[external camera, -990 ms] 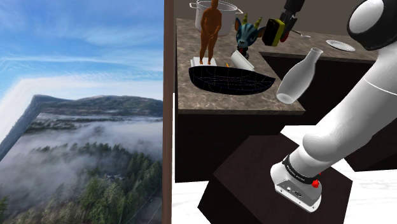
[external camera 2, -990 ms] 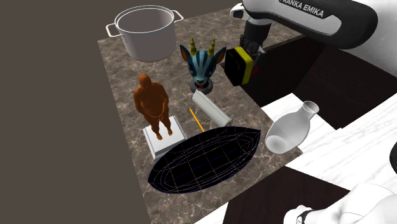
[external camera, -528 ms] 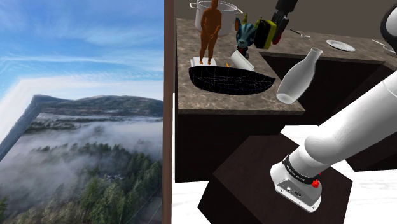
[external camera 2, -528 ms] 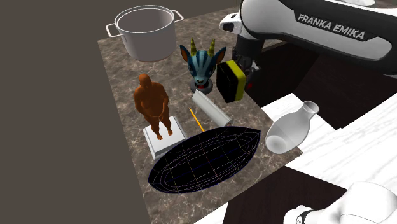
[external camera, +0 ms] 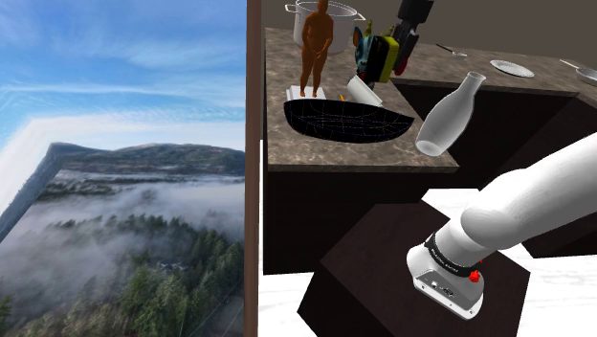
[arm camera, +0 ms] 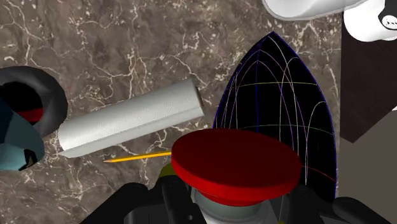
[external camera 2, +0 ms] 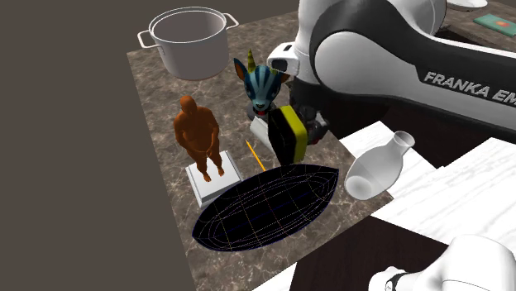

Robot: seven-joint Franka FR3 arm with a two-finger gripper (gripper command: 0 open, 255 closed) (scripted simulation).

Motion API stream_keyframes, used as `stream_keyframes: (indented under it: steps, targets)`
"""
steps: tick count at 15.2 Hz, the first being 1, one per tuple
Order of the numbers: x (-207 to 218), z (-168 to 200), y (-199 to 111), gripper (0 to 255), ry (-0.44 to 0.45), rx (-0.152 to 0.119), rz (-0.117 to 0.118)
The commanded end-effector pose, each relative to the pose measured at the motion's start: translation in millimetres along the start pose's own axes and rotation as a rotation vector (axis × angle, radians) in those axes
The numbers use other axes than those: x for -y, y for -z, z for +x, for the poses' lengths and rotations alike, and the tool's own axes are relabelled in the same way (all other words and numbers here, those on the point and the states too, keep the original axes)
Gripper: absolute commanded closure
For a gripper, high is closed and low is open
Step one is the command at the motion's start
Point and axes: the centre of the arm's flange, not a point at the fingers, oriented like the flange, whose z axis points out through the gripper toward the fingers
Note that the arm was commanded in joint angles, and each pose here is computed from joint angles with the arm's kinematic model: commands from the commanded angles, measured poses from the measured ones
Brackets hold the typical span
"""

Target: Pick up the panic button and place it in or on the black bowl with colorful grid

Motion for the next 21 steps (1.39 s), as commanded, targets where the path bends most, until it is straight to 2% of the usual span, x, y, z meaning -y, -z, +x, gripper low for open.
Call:
stream_keyframes:
  steps: [1,8,21]
  targets:
    - [21.4,16.3,0.1,255,-0.002,0.000,-0.001]
    - [92.9,76.7,-4.7,255,-0.002,0.000,-0.001]
    - [88.9,76.7,-73.0,255,-0.002,0.000,-0.001]
